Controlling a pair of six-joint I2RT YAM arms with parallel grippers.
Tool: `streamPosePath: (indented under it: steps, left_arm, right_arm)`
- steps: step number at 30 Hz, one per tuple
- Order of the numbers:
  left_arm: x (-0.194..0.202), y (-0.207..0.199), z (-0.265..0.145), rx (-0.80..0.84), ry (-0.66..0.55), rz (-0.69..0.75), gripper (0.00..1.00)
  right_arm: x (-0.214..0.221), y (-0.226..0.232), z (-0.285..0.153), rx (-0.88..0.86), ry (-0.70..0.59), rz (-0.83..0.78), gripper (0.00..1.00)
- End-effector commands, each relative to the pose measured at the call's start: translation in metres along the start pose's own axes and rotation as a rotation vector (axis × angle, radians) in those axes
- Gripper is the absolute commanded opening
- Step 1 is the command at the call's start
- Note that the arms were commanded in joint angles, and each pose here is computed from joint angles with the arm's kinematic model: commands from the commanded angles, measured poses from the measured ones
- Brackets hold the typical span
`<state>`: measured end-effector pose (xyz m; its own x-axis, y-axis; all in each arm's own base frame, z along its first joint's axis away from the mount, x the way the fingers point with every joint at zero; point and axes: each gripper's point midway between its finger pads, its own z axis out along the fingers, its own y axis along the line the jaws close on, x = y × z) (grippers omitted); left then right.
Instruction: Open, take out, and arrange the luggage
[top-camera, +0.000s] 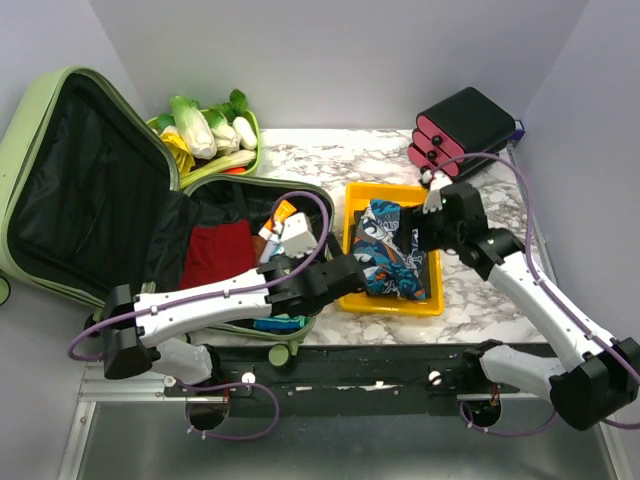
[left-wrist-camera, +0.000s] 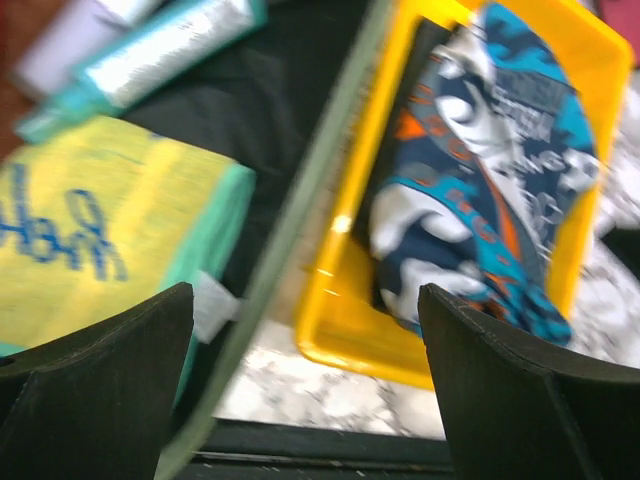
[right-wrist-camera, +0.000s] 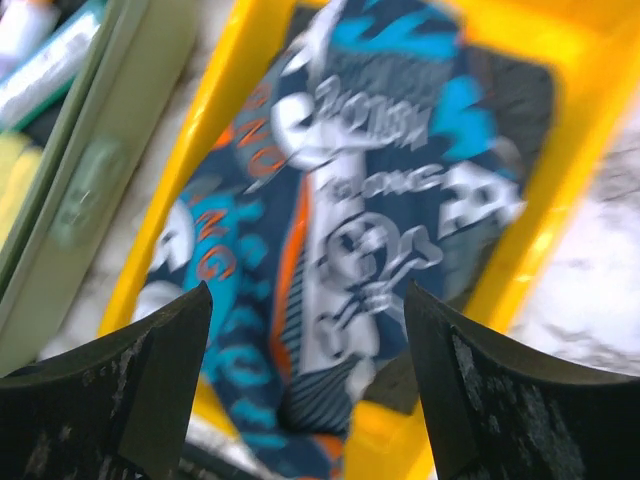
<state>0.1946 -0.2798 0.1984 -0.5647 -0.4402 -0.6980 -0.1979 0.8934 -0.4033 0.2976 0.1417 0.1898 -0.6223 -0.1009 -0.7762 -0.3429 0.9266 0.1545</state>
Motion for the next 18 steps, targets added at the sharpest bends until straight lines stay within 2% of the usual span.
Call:
streamPosePath:
  steps: [1,4,5,6,14,16,18]
  left_arm:
    - [-0.031,0.066,0.010,-0.159,-0.095,-0.035,0.99]
    - [-0.047,0.088,0.011,-0.168,-0.105,-0.082,0.99]
    - [-0.055,0.092,0.006,-0.150,-0.116,-0.116,0.99]
    - [-0.059,0.098,0.006,-0.154,-0.129,-0.133,0.99]
    - [-0.068,0.137,0.001,-0.161,-0.173,-0.234,0.99]
    - [-0.068,0.143,0.000,-0.177,-0.177,-0.236,0.99]
    - [-0.070,0.148,0.000,-0.194,-0.189,-0.241,0.99]
  right_arm:
    - [0.053,0.057,-0.012,-0.195,0.132,-0.010,0.83]
    - [0.069,0.076,-0.007,-0.237,0.166,0.001,0.75]
    - [0.072,0.080,-0.001,-0.250,0.173,0.007,0.58]
    - [0.077,0.081,0.001,-0.254,0.187,0.007,0.51]
    - [0.131,0.072,0.020,-0.218,0.318,0.052,0.42]
    - [0.155,0.065,0.021,-0.196,0.367,0.069,0.42]
    - [0.176,0.058,0.022,-0.172,0.402,0.087,0.48]
